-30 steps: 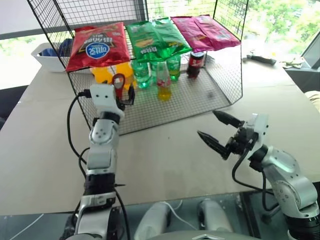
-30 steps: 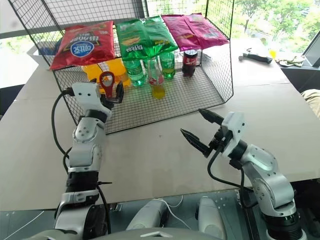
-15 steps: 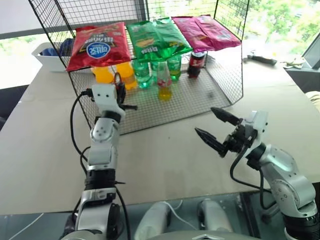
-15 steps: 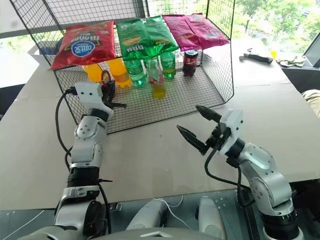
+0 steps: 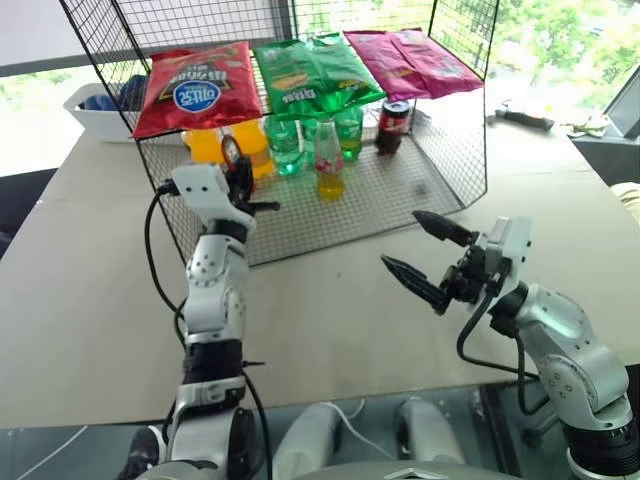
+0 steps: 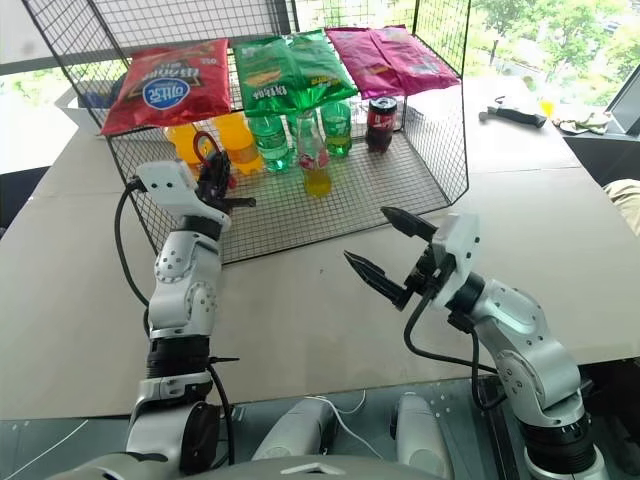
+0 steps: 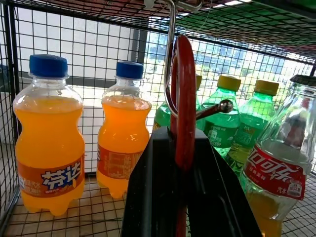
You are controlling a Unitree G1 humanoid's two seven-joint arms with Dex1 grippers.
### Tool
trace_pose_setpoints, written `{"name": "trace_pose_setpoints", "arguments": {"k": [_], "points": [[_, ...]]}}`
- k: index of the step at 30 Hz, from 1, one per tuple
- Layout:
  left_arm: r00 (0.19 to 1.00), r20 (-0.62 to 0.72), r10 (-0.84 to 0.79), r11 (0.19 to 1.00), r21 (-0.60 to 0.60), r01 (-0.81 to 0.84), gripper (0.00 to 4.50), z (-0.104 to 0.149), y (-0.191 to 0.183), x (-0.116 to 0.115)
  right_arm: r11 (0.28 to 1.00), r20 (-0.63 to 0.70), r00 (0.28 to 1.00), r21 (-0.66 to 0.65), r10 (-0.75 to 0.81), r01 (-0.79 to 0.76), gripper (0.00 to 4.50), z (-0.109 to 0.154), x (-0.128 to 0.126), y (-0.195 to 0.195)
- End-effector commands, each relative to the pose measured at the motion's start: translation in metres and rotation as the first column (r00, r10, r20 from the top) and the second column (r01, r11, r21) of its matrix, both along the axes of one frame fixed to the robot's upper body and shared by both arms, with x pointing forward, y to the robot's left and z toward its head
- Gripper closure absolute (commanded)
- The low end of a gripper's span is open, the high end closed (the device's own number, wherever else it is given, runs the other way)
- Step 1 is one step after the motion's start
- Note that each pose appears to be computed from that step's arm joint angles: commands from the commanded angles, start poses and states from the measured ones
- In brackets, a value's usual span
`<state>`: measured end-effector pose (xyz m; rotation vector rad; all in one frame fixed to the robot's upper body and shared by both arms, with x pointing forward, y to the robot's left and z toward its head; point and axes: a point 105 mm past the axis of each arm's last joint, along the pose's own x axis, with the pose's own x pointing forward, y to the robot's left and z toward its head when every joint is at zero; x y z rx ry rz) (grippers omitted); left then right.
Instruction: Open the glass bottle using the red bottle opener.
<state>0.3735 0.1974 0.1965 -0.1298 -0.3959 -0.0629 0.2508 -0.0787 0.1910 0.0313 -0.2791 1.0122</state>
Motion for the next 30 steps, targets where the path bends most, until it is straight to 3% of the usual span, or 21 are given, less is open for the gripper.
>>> {"name": "trace_pose_setpoints", "arguments": {"k": [1,12,17,22,25,30], "points": [[0.989,0.12,-0.091,0.996,-0.014,0.093,4.47,0.029,-0.017,-0.018,1.0,0.053,0.998,-0.01,0.014,-0.014,0.0,0.01,-0.006,0.003],[0.956,0.106,-0.273,0.918,-0.27,0.292,4.47,0.025,-0.026,-0.031,1.0,0.042,0.999,-0.021,-0.003,0.004,0.0,0.005,-0.005,0.002],[0.93,0.068,-0.361,0.878,-0.31,0.364,4.47,0.017,-0.035,-0.035,1.0,0.023,1.0,-0.01,-0.022,0.022,0.0,0.002,-0.003,0.002],[0.805,0.027,-0.593,0.745,-0.362,0.561,4.47,0.003,-0.07,-0.047,0.997,-0.125,0.989,0.0,-0.081,0.082,0.0,-0.01,0.011,0.002],[0.676,0.03,-0.736,0.606,-0.416,0.679,4.47,-0.005,-0.095,-0.057,0.989,-0.302,0.944,-0.093,-0.137,0.114,0.0,-0.031,0.019,0.002],[0.499,0.099,-0.861,0.388,-0.508,0.769,4.47,-0.004,-0.115,-0.066,0.993,-0.449,0.893,-0.12,-0.039,-0.017,0.0,-0.034,0.014,0.012]]}}
